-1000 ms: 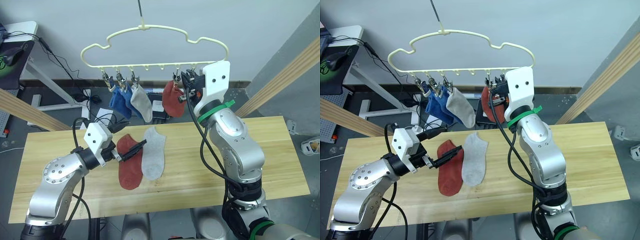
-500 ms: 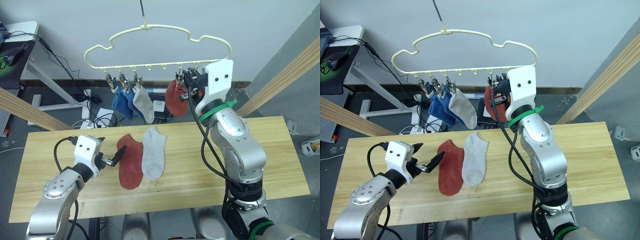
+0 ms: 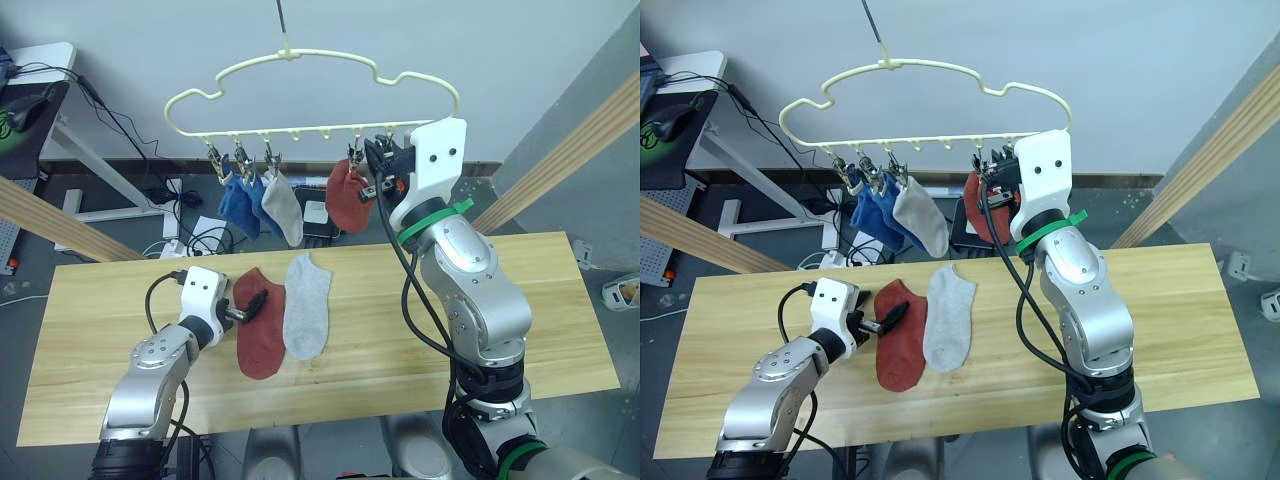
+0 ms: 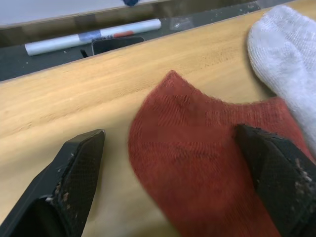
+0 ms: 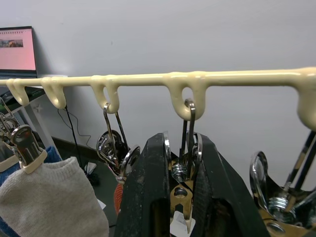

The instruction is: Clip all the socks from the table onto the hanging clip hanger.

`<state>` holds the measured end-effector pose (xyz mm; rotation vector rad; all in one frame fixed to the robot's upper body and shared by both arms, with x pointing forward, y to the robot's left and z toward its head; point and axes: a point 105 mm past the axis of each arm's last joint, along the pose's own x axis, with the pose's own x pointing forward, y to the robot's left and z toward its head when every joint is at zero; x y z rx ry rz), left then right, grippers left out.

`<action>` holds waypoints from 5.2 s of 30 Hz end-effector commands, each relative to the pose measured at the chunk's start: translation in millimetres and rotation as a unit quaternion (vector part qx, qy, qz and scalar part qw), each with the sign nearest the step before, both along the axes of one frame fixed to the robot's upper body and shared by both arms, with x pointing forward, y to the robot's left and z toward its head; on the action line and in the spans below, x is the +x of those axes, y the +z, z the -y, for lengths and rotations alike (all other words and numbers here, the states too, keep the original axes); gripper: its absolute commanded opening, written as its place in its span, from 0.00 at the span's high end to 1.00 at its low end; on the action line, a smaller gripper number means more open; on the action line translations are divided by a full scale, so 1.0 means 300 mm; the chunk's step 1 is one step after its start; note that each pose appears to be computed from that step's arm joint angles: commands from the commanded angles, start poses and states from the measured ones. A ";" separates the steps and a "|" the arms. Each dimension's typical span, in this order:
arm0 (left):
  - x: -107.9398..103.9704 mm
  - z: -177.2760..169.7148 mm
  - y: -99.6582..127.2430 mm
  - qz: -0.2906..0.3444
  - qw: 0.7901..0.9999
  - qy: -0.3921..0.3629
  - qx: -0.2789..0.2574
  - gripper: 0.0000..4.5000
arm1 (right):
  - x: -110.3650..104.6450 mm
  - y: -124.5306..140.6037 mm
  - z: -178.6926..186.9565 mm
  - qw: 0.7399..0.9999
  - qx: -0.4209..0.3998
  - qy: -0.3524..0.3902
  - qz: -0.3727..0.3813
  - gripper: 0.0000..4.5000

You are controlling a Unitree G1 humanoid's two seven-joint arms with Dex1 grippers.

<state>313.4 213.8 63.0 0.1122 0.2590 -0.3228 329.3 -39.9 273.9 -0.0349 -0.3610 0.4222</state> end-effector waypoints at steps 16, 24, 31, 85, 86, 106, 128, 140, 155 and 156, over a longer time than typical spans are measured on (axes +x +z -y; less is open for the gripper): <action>0.015 0.027 -0.025 -0.021 1.000 0.020 -0.009 0.36 | -0.041 0.046 -0.012 0.999 0.013 0.011 0.031 0.95; -0.012 0.051 -0.005 -0.014 1.000 0.005 -0.027 0.76 | -0.040 0.046 -0.011 0.999 0.012 0.011 0.032 0.95; -0.032 0.236 0.197 0.095 0.985 -0.127 -0.063 1.00 | -0.040 0.052 -0.009 0.999 0.013 0.011 0.035 0.95; 0.025 0.620 0.527 0.302 0.895 -0.259 -0.203 1.00 | -0.086 0.070 -0.040 0.998 0.027 0.040 0.027 0.95; 0.023 0.619 0.529 0.301 0.894 -0.259 -0.206 1.00 | -0.086 0.070 -0.039 0.998 0.027 0.039 0.028 0.95; 0.000 0.635 0.549 0.294 0.890 -0.256 -0.237 1.00 | -0.080 0.063 -0.033 0.999 0.024 0.035 0.023 0.95; 0.009 0.654 0.574 0.299 0.885 -0.248 -0.256 1.00 | -0.074 0.049 -0.027 0.999 0.043 0.031 0.006 0.57; 0.010 0.640 0.522 0.271 0.898 -0.254 -0.236 0.69 | -0.087 0.034 -0.024 0.999 0.034 0.039 -0.003 0.00; -0.016 0.565 0.447 0.257 0.918 -0.256 -0.163 0.39 | -0.168 -0.034 0.004 0.998 -0.008 0.069 -0.014 0.00; -0.017 0.561 0.444 0.256 0.918 -0.256 -0.161 0.39 | -0.180 -0.039 0.006 0.997 -0.012 0.072 -0.012 0.00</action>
